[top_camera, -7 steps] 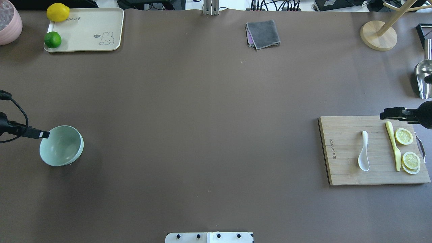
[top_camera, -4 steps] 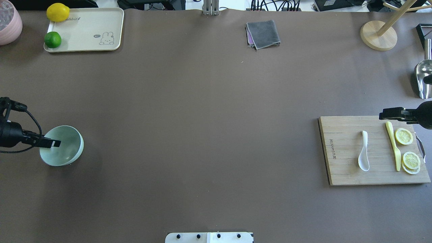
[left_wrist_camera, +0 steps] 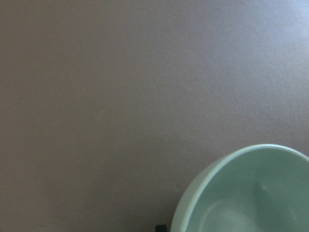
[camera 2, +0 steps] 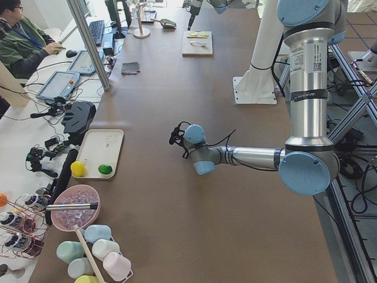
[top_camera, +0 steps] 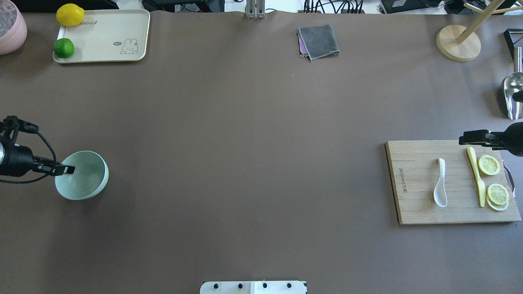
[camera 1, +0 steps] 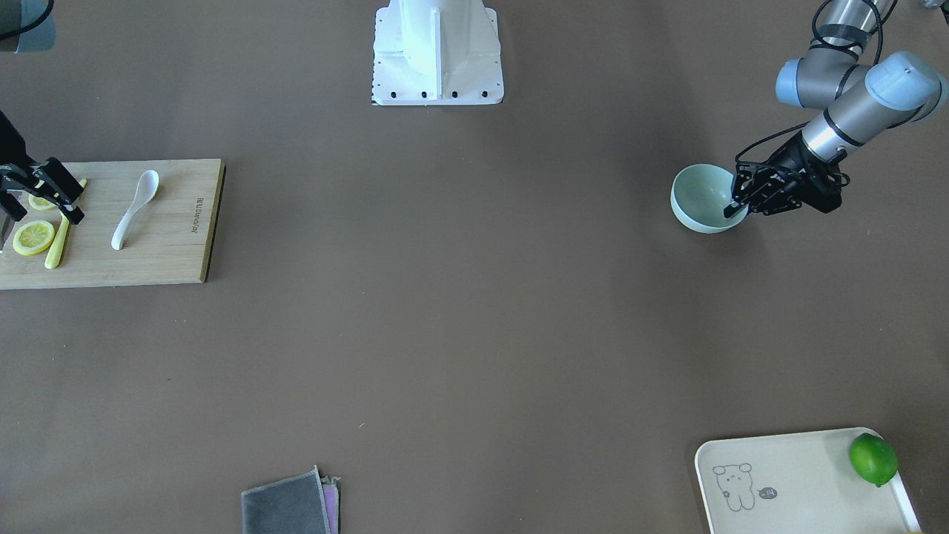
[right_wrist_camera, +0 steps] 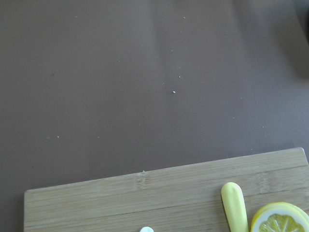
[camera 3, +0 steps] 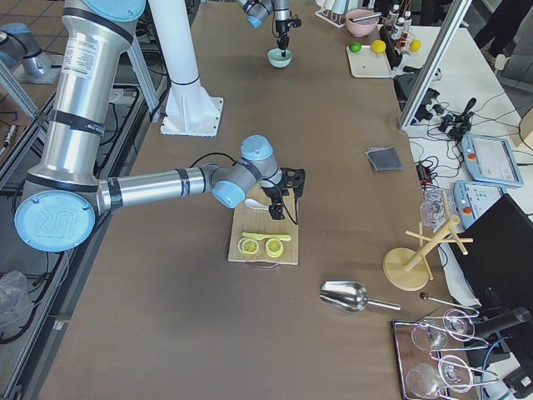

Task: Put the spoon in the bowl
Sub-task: 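Push the pale green bowl with the left gripper toward the table center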

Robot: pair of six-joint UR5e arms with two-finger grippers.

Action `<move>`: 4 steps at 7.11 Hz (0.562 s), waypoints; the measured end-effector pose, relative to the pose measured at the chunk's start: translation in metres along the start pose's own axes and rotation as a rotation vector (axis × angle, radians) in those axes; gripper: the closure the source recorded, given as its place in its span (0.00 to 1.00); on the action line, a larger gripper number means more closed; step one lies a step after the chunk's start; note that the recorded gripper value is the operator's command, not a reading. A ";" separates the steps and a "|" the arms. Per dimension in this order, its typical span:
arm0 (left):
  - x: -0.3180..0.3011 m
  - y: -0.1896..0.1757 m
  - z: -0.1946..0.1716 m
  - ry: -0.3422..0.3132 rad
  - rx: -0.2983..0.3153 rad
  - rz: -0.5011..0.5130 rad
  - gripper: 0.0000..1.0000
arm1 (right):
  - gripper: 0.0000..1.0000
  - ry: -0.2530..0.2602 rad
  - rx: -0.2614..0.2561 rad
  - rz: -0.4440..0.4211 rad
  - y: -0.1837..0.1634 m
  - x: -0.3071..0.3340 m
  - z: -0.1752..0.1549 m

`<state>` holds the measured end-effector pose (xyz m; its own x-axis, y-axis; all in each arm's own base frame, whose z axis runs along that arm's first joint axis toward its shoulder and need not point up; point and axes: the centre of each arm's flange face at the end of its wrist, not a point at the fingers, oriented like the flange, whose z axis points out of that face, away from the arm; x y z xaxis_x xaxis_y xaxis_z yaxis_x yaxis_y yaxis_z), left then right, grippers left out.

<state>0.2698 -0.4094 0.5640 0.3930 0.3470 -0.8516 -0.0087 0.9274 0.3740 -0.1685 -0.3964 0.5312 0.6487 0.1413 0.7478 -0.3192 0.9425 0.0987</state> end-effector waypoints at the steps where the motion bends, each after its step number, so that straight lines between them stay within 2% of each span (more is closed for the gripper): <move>1: 0.028 -0.027 0.009 0.038 0.021 -0.036 1.00 | 0.00 0.000 0.000 0.000 0.000 0.000 0.000; 3: 0.118 -0.085 0.047 0.113 0.036 -0.109 1.00 | 0.00 0.000 0.001 0.000 0.000 0.000 0.000; 4: 0.179 -0.109 0.074 0.122 0.040 -0.142 1.00 | 0.00 0.000 0.000 0.000 0.000 0.000 0.000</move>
<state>0.4094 -0.4589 0.3984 0.2734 0.2299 -0.9340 0.0766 0.9627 0.2594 -0.1684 -0.3964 0.5312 0.6487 0.1416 0.7477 -0.3195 0.9424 0.0988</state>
